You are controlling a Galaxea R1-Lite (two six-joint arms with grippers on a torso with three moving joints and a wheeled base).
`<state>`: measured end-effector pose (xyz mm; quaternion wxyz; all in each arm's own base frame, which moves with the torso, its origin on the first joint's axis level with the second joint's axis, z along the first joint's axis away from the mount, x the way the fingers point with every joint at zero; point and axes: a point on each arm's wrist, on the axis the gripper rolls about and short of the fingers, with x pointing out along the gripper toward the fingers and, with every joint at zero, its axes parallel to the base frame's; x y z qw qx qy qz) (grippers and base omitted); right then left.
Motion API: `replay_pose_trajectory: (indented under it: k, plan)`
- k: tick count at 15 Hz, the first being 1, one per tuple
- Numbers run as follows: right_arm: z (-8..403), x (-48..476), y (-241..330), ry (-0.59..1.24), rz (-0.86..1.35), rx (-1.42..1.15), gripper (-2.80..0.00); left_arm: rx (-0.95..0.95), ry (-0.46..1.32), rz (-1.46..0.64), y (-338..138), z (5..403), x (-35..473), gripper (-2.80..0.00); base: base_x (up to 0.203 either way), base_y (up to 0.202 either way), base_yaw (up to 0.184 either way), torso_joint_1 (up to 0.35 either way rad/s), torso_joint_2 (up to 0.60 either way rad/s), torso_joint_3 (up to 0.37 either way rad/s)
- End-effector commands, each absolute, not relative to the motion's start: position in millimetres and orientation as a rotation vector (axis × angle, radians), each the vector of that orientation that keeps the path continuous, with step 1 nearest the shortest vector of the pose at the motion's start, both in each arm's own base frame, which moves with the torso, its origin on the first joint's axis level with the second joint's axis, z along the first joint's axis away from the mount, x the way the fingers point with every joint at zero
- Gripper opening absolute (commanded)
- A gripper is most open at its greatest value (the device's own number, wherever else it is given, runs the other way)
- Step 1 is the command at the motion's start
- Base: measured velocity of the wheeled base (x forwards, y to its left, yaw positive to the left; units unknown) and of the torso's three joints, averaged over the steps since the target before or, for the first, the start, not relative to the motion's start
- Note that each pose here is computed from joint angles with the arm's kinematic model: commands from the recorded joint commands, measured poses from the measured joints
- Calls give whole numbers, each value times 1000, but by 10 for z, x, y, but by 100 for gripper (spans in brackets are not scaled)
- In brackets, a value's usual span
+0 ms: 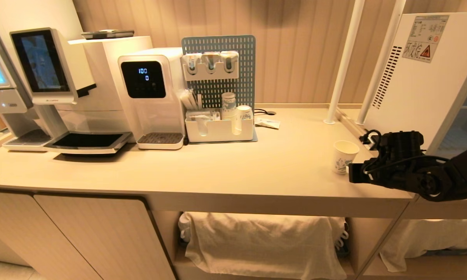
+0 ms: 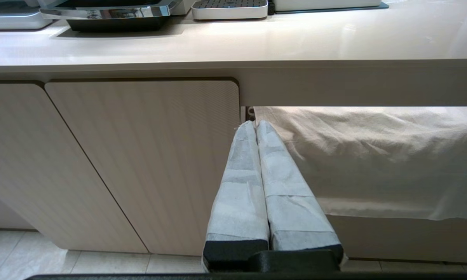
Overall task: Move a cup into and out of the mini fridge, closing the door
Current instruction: Put the paper cup in the freezer
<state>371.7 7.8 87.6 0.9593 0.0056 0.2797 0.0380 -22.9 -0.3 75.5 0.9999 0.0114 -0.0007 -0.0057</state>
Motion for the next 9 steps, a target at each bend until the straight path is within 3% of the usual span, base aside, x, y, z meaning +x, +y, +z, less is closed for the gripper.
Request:
replay_pose_trajectory:
  k: [1, 2, 3, 9]
  plan:
    - [899, 3738, 74, 554, 64, 7, -280, 23, 0, -12, -3, 755, -228, -280, 0, 0, 0, 0, 0, 0]
    - [915, 3736, 72, 548, 57, 5, -280, 23, 0, -11, -3, 755, -228, -280, 0, 0, 0, 0, 0, 0]
    - [949, 3741, 68, 532, 52, 4, 0, 23, 0, -12, -3, 755, -228, -280, 0, 0, 0, 0, 0, 0]
    - [945, 3746, 72, 524, 53, 4, 0, 23, 0, -12, -3, 755, -228, -280, 0, 0, 0, 0, 0, 0]
